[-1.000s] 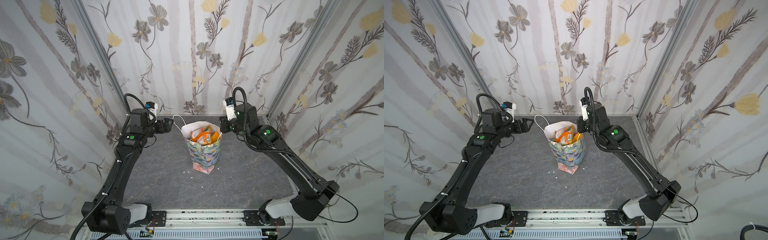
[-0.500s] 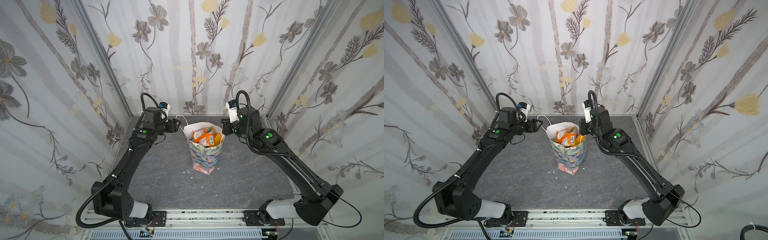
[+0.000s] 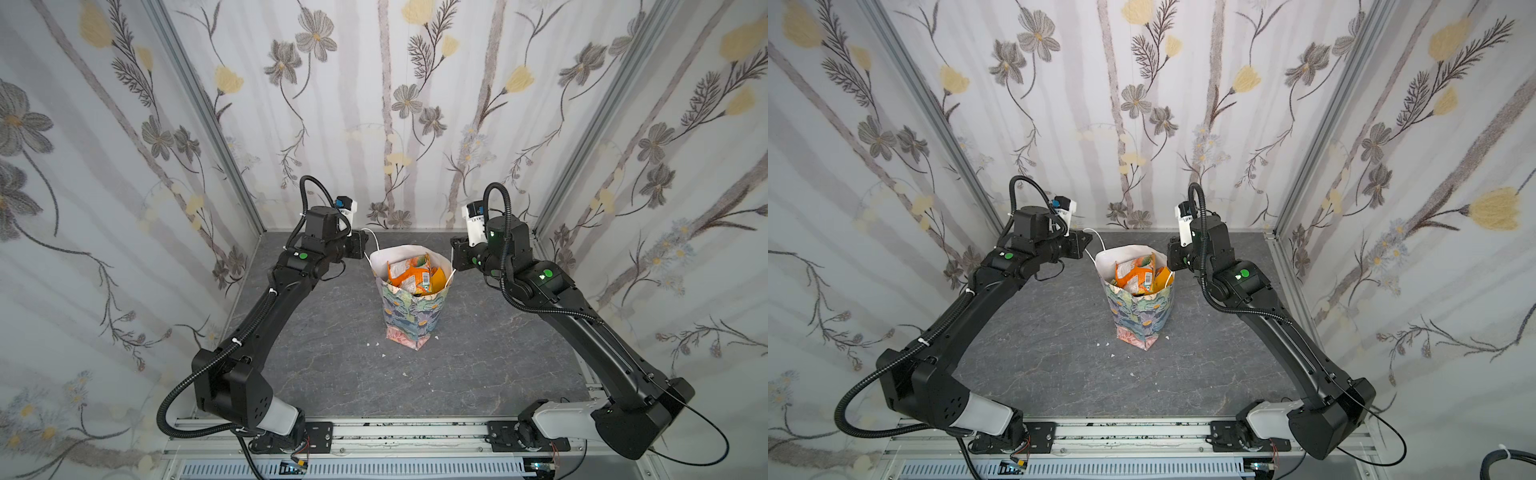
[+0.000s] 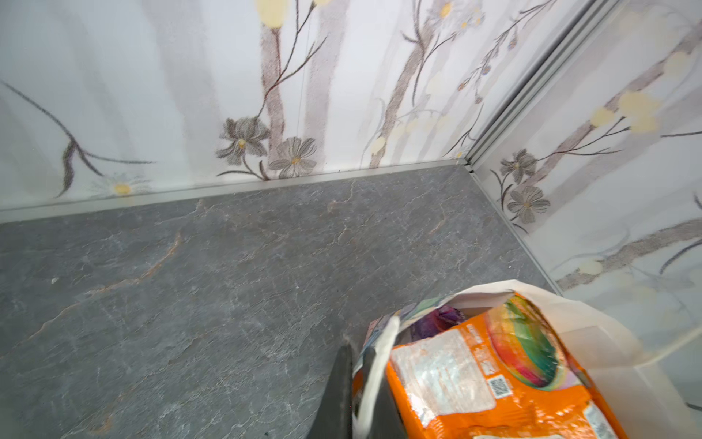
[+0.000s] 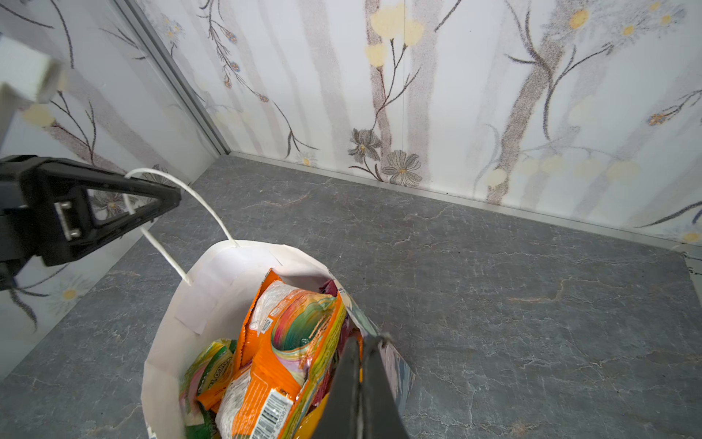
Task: Place the snacks into the paper bag
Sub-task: Pick up the paper bag from the center of the table, then place the paper bag at the center of the table.
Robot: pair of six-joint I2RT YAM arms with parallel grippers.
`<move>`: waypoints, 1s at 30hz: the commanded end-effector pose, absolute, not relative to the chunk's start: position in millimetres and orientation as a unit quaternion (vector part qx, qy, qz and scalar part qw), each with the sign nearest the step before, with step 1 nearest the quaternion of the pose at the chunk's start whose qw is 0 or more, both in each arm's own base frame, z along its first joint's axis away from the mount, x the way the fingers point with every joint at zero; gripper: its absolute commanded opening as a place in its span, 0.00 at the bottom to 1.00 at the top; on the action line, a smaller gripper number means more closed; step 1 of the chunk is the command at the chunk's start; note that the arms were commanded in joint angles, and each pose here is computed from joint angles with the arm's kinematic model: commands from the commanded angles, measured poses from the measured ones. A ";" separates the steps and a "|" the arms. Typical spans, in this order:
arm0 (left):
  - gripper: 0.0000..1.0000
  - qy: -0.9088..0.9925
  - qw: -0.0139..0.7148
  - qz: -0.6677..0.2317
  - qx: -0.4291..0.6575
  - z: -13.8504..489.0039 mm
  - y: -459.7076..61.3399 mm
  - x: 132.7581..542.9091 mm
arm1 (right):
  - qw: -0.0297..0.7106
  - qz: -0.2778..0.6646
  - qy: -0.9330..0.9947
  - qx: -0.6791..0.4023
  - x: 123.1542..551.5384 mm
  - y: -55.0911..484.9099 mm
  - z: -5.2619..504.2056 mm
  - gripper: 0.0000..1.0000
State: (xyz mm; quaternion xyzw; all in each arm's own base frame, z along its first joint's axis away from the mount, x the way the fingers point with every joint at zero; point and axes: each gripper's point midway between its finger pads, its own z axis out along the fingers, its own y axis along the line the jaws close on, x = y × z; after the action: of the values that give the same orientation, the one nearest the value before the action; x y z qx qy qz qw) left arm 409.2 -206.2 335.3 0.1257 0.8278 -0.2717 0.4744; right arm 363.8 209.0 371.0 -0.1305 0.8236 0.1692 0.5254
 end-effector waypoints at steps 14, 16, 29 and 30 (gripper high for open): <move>0.00 0.794 0.533 -0.265 0.124 387.9 -211.6 389.5 | 0.576 0.202 0.774 -0.168 391.8 235.2 422.9 0.00; 0.00 0.797 0.532 -0.260 0.120 387.7 -210.1 390.8 | 0.569 0.198 0.781 -0.165 394.1 232.2 414.9 0.00; 0.04 0.817 0.526 -0.219 0.083 373.4 -196.8 405.2 | 0.535 0.185 0.810 -0.154 405.3 219.2 380.0 0.00; 0.06 0.817 0.531 -0.213 0.079 376.0 -193.7 405.0 | 0.535 0.185 0.810 -0.154 405.1 218.4 380.1 0.00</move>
State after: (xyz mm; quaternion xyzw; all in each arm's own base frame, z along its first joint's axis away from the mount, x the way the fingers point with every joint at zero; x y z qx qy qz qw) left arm 400.1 -205.4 366.3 0.1015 0.8203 -0.2372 0.5105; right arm 401.2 214.1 367.6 -0.1527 0.8264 0.1717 0.5140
